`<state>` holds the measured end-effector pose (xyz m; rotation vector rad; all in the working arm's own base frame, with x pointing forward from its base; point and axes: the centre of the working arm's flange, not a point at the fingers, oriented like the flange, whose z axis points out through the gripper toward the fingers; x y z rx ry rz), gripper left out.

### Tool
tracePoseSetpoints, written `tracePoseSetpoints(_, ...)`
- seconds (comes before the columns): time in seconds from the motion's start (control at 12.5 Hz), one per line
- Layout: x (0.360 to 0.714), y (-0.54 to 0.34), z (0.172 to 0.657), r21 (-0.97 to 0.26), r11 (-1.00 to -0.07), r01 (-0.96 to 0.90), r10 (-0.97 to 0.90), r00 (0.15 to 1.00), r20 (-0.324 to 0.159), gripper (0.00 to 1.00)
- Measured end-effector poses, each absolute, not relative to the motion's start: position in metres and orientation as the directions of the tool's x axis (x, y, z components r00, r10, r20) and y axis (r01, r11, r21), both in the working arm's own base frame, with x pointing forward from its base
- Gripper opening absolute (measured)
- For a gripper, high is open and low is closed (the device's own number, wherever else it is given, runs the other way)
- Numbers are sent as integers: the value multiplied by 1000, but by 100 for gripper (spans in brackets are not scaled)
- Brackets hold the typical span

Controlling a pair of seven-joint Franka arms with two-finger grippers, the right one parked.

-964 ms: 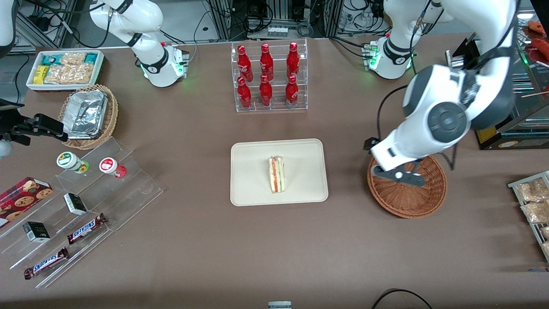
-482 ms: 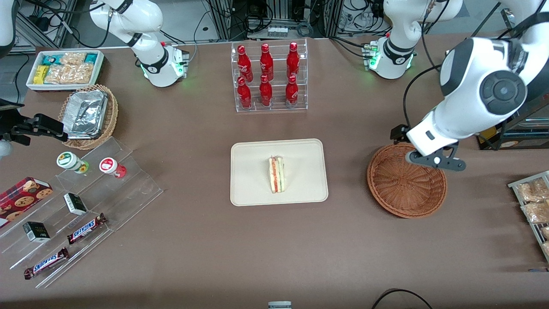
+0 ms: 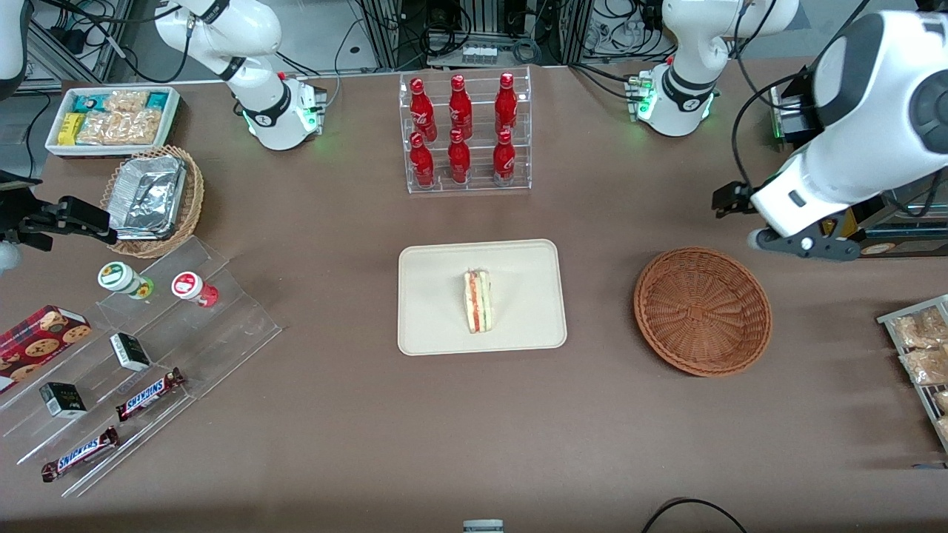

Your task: Place sandwich from basket to tray

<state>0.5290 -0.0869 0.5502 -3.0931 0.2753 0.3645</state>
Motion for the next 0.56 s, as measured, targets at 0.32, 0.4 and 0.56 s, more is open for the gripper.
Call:
tracePoseSetpoints(0.32,510,-72,596,3,-988,-155,-151,958,-242,100)
tracePoseSetpoints(0.4,509,-65,601,2,-990,-141,-137,960,-246,100)
tracePoseSetpoints(0.56,509,-39,606,1,-995,-97,-94,962,-255,100)
